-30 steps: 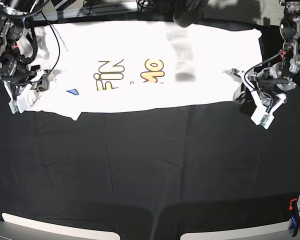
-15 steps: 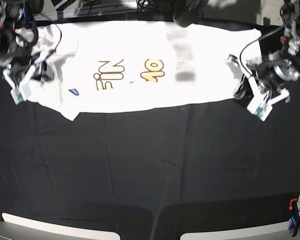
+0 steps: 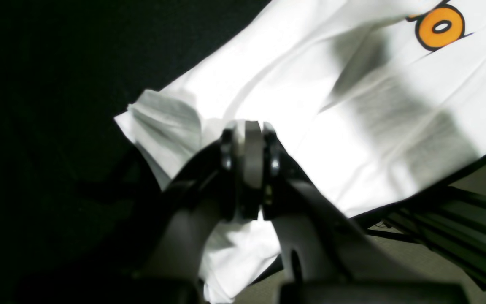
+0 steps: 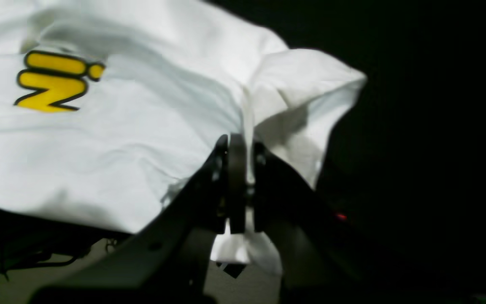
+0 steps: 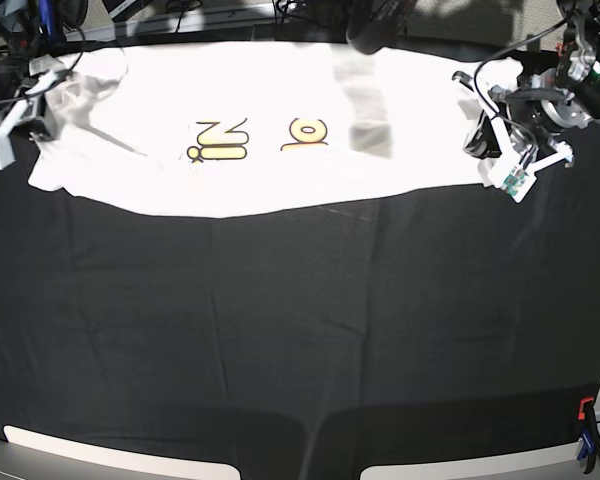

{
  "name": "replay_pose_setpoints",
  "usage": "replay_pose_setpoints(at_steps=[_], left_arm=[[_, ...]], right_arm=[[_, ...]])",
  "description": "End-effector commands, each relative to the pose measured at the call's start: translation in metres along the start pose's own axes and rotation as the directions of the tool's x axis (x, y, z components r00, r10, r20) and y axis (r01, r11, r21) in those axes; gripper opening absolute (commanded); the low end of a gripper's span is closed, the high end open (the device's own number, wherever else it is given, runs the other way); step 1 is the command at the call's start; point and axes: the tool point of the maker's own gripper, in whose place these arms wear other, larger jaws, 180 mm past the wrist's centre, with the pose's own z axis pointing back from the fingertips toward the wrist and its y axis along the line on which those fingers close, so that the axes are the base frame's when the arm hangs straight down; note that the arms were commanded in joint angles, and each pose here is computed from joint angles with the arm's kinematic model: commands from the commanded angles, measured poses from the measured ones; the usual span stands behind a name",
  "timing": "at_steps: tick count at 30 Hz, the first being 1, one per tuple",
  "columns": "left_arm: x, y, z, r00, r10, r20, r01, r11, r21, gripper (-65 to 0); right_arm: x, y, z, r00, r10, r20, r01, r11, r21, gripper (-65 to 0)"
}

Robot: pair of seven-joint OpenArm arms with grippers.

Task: Layout the t-shirt on the table in an organized manner, then fold the t-shirt properly
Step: 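Pull the folded edge taut and release with both grippers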

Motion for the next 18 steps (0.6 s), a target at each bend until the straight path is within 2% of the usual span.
replay_pose_setpoints(at_steps=[1,4,11,18], left_arm=[[0.004,0.001,0.004,1.000,-0.020,0.010,0.020,1.000,0.004,-65.0],[-0.003,0.000,0.005,0.999,-0.032,-0.034,0.032,0.999,-0.001,-65.0],[-0.012,-0.004,0.005,0.992,-0.099,-0.074,0.097,0.995,-0.029,-65.0],[-0.022,0.018,0.007,0.978,-0.150,-0.146,0.163,0.983,0.079,-65.0]], right_arm=[[0.010,-0.005,0.006,0.999,0.024,0.029,-0.023,1.000,-0.016,-65.0],[0.003,-0.007,0.006,1.000,0.025,-0.007,-0.025,0.999,-0.027,-65.0],[-0.012,-0.026,0.008,0.994,0.059,-0.095,-0.071,0.990,-0.123,-65.0],[-0.012,-0.027,0.009,0.993,0.061,-0.100,-0.074,0.989,-0.129,-65.0]])
